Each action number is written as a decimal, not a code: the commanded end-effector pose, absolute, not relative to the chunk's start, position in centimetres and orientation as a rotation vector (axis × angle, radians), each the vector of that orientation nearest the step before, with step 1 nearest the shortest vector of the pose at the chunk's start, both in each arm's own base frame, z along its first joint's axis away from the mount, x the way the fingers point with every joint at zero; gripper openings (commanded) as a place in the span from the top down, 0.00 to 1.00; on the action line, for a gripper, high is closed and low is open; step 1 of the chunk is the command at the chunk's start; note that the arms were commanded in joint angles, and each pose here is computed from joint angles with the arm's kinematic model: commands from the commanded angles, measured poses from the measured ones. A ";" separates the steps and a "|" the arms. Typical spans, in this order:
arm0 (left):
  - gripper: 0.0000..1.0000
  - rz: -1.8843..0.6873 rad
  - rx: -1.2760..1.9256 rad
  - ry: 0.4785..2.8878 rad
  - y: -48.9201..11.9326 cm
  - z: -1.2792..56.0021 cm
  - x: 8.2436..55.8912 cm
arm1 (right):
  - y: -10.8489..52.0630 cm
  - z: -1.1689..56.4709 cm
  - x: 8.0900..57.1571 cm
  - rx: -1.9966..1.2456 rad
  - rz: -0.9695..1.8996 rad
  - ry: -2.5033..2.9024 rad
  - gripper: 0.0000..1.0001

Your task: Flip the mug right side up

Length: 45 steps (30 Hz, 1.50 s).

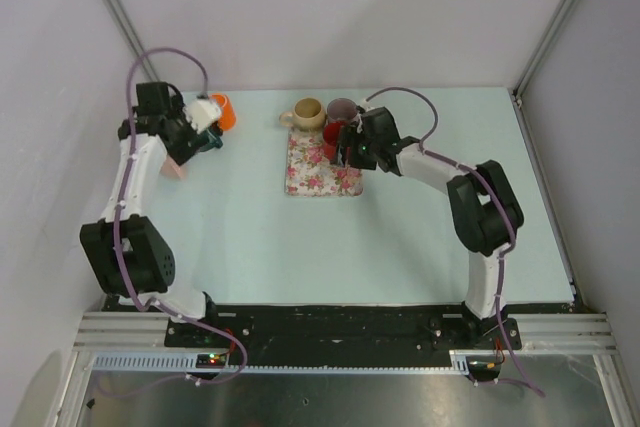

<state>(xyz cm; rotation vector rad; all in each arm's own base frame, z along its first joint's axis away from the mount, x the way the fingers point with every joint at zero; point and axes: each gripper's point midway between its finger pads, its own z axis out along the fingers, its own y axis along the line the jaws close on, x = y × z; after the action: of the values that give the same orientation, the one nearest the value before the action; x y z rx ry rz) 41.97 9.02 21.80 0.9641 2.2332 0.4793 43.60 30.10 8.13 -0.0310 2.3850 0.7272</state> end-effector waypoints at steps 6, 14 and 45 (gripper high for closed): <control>0.19 0.713 2.235 1.889 11.5 14.3 39.0 | 31.3 13.5 37.7 -0.431 0.767 2.340 0.02; 0.21 0.652 2.556 1.661 13.0 10.3 41.4 | 30.7 14.3 35.3 -0.457 0.705 2.373 0.01; 1.00 0.902 2.618 1.231 14.2 7.1 47.1 | 31.3 18.1 35.8 -0.369 1.021 2.277 0.01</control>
<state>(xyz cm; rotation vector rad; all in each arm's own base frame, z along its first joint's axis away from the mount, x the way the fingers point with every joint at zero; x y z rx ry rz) 44.60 15.71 4.53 2.1670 1.8485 0.7528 35.85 30.61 14.86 -0.3454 2.3782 0.9418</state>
